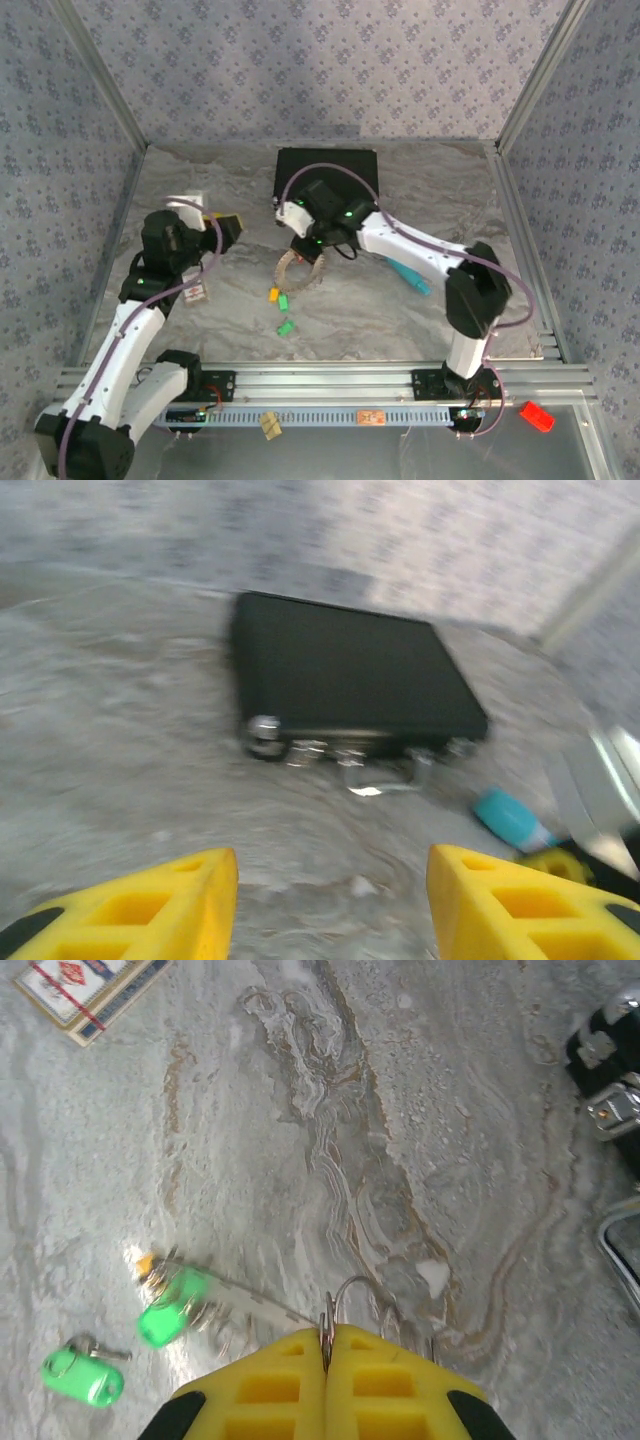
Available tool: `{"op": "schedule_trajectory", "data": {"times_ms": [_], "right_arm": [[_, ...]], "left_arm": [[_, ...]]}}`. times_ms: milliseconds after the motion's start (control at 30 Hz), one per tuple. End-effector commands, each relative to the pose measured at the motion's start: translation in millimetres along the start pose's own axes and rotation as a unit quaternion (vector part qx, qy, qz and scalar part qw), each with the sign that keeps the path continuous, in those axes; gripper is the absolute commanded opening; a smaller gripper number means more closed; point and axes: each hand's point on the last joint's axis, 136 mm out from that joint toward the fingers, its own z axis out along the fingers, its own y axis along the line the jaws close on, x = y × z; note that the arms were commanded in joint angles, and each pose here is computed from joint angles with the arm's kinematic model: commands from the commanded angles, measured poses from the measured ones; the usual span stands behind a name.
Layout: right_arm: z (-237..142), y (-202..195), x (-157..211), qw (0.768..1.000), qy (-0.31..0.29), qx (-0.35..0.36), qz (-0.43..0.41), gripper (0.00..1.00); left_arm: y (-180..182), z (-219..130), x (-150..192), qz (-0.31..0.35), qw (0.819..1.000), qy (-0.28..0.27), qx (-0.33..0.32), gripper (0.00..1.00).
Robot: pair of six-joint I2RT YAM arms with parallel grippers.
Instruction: Put the keys on the keyring
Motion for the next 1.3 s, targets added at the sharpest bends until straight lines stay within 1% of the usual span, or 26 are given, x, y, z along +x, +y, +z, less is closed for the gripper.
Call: {"op": "schedule_trajectory", "data": {"times_ms": [0,33,133,200,267,367,400,467,500,567,767,833,867,900,1000,1100,1167,1200,1233,1267], "right_arm": [[-17.2,4.7,-8.4,0.997,-0.069,-0.036,-0.018,0.00],[-21.1,5.7,-4.3,0.996,-0.077,-0.043,-0.017,0.00],[-33.1,16.0,-0.6,0.991,-0.108,-0.068,-0.039,0.00],[-35.2,25.7,10.2,0.988,-0.116,-0.087,-0.056,0.00],[-40.5,32.6,13.5,0.984,-0.129,-0.099,-0.074,0.00],[-46.8,39.0,18.0,0.979,-0.145,-0.110,-0.096,0.00],[-48.5,38.9,19.2,0.978,-0.149,-0.110,-0.101,0.00],[-50.4,38.9,20.7,0.976,-0.153,-0.110,-0.105,0.00],[-50.7,38.9,21.9,0.976,-0.154,-0.111,-0.105,0.00],[-51.9,39.6,22.4,0.975,-0.157,-0.114,-0.108,0.00],[-57.9,46.9,22.6,0.965,-0.182,-0.113,-0.152,0.00],[-59.3,47.7,22.3,0.963,-0.185,-0.110,-0.161,0.00],[-60.1,47.9,22.0,0.963,-0.185,-0.110,-0.163,0.00],[-60.4,48.0,22.3,0.963,-0.184,-0.111,-0.164,0.00],[-60.8,50.9,23.7,0.962,-0.182,-0.118,-0.168,0.00],[-59.7,53.5,24.6,0.961,-0.181,-0.122,-0.171,0.00],[-59.9,53.7,23.8,0.961,-0.181,-0.123,-0.171,0.00],[-59.3,54.3,23.9,0.961,-0.180,-0.124,-0.171,0.00],[-59.5,54.7,23.4,0.961,-0.181,-0.124,-0.172,0.00],[-59.5,55.0,23.6,0.961,-0.180,-0.124,-0.171,0.00]], "left_arm": [[-59.6,-2.3,7.5,0.181,0.975,0.004,0.125,0.53],[-68.1,-0.7,16.8,0.209,0.968,0.012,0.141,0.53],[-87.9,3.3,38.0,0.260,0.946,0.029,0.189,0.52],[-96.5,7.1,50.1,0.279,0.935,0.041,0.215,0.49],[-101.8,11.2,58.9,0.295,0.925,0.051,0.235,0.46],[-104.6,18.5,69.9,0.313,0.912,0.063,0.258,0.39],[-106.7,19.1,75.9,0.327,0.902,0.068,0.274,0.35],[-111.3,18.5,89.4,0.351,0.881,0.080,0.308,0.33],[-112.9,18.4,95.4,0.357,0.872,0.086,0.323,0.33],[-115.6,19.1,104.6,0.359,0.861,0.099,0.346,0.33],[-126.9,19.5,117.1,0.343,0.841,0.113,0.403,0.33],[-128.1,17.7,121.1,0.347,0.833,0.117,0.415,0.29],[-127.3,17.5,124.7,0.348,0.830,0.124,0.417,0.29],[-126.0,17.5,127.6,0.351,0.828,0.131,0.418,0.25],[-119.7,23.0,134.4,0.351,0.831,0.151,0.405,0.17],[-119.4,26.5,135.9,0.349,0.832,0.157,0.402,0.12],[-117.3,33.0,132.2,0.345,0.841,0.157,0.385,0.07],[-115.3,37.7,129.8,0.342,0.848,0.159,0.372,0.11],[-114.3,40.3,128.6,0.338,0.852,0.162,0.366,0.23],[-114.6,41.8,127.0,0.332,0.855,0.162,0.363,0.32]]}}
